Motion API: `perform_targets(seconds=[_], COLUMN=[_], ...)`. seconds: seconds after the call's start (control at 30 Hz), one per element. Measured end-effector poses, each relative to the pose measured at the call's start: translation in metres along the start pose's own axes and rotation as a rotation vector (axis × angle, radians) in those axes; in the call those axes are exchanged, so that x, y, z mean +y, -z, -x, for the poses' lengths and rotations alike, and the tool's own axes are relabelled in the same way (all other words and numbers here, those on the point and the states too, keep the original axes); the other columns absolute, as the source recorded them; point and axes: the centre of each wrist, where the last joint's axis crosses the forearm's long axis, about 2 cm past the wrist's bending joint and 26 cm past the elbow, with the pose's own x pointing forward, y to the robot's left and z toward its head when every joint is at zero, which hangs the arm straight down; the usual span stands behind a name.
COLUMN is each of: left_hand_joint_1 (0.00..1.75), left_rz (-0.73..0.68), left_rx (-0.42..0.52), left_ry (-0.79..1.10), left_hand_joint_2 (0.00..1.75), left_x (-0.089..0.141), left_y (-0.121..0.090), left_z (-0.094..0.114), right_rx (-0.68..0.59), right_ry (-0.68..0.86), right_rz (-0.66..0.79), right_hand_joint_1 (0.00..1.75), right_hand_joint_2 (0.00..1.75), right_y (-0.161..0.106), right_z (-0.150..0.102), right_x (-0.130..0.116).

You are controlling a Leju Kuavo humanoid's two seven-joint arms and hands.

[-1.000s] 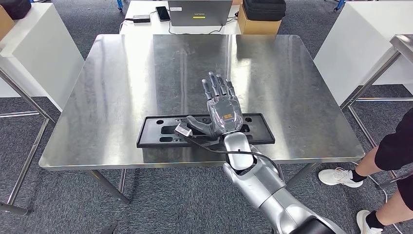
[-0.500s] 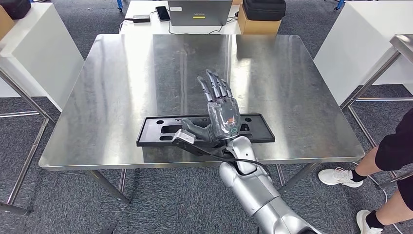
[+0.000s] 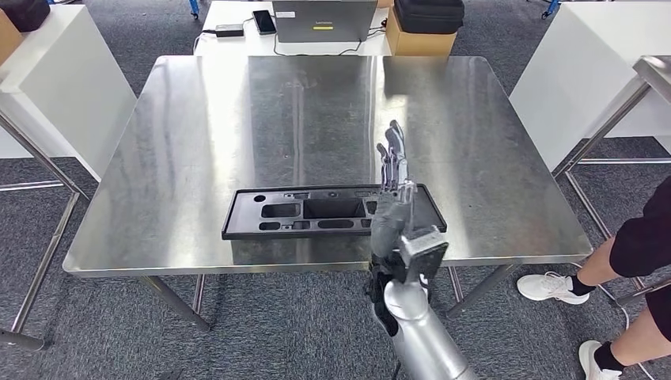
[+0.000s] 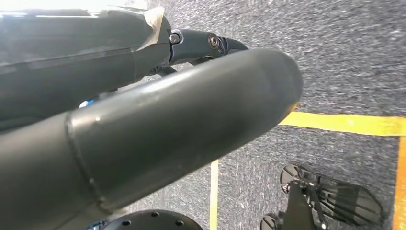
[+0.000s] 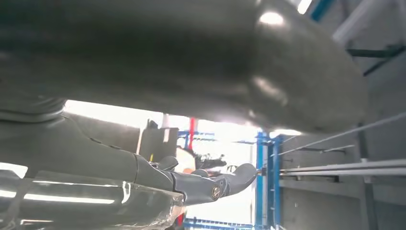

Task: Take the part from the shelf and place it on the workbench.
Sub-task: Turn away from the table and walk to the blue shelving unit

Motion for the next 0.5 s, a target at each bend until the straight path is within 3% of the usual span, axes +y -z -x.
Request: perform_targets(seconds=[0.2, 0.5], left_hand_joint_1=[0.0, 0.0], left_rz=[-0.002, -0.002], left_rx=[0.008, 0.009], left_ry=[-0.013, -0.017], left_hand_joint_2=[0.0, 0.0], left_x=[0.002, 0.002], left_y=[0.001, 0.001], left_z=[0.002, 0.003], right_rx=[-0.045, -0.068], right_ry=[0.052, 0.066], right_rz=[0.017, 0.021], right_hand_joint_1=[0.0, 0.0], right_hand_joint_2=[0.0, 0.0], right_y=[-0.005, -0.005], right_z=[-0.018, -0.026], right_x=[-0.004, -0.007])
